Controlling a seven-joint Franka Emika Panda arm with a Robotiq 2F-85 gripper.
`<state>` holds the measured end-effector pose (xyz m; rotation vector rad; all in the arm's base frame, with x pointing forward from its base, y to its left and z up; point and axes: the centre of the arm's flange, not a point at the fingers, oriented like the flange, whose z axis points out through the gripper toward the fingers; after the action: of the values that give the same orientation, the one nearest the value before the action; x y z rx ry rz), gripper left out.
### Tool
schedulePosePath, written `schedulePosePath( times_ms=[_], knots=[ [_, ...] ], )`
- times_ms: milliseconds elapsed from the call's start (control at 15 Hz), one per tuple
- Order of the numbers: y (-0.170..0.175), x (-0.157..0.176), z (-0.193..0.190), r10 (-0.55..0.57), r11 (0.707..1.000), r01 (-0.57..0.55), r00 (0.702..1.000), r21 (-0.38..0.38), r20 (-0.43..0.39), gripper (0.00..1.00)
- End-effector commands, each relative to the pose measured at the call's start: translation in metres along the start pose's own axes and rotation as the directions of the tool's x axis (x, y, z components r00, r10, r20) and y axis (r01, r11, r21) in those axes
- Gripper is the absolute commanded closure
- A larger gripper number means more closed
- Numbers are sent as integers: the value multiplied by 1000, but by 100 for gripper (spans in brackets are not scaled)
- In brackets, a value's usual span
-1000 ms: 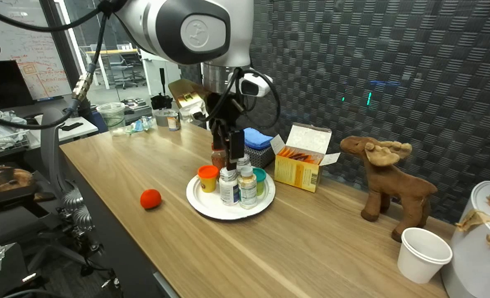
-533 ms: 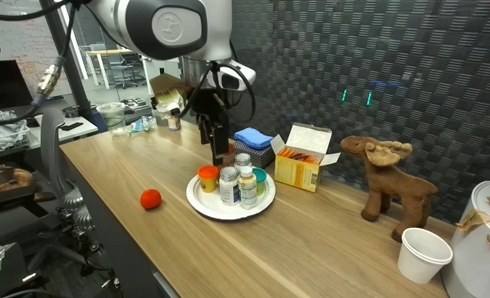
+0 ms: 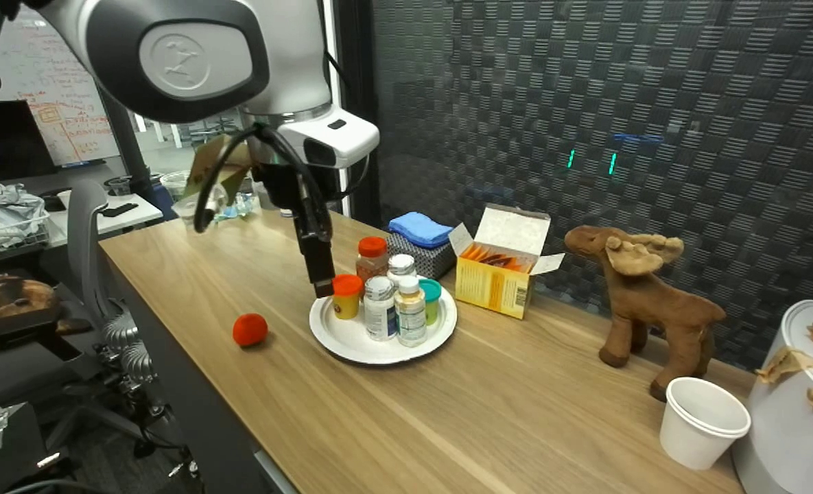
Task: Put the bottles on the tray
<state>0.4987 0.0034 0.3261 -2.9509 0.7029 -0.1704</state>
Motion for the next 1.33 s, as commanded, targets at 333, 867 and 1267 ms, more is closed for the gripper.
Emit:
schedulePosePath(
  times_ms=[333, 867, 1267],
  knots=[
    [-24, -83, 44, -30, 999, 32, 997, -34, 72, 0],
    [-37, -96, 74, -69, 992, 77, 994, -97, 83, 0],
    [-23, -78, 82, -77, 990, 81, 997, -115, 31, 26]
  ],
)
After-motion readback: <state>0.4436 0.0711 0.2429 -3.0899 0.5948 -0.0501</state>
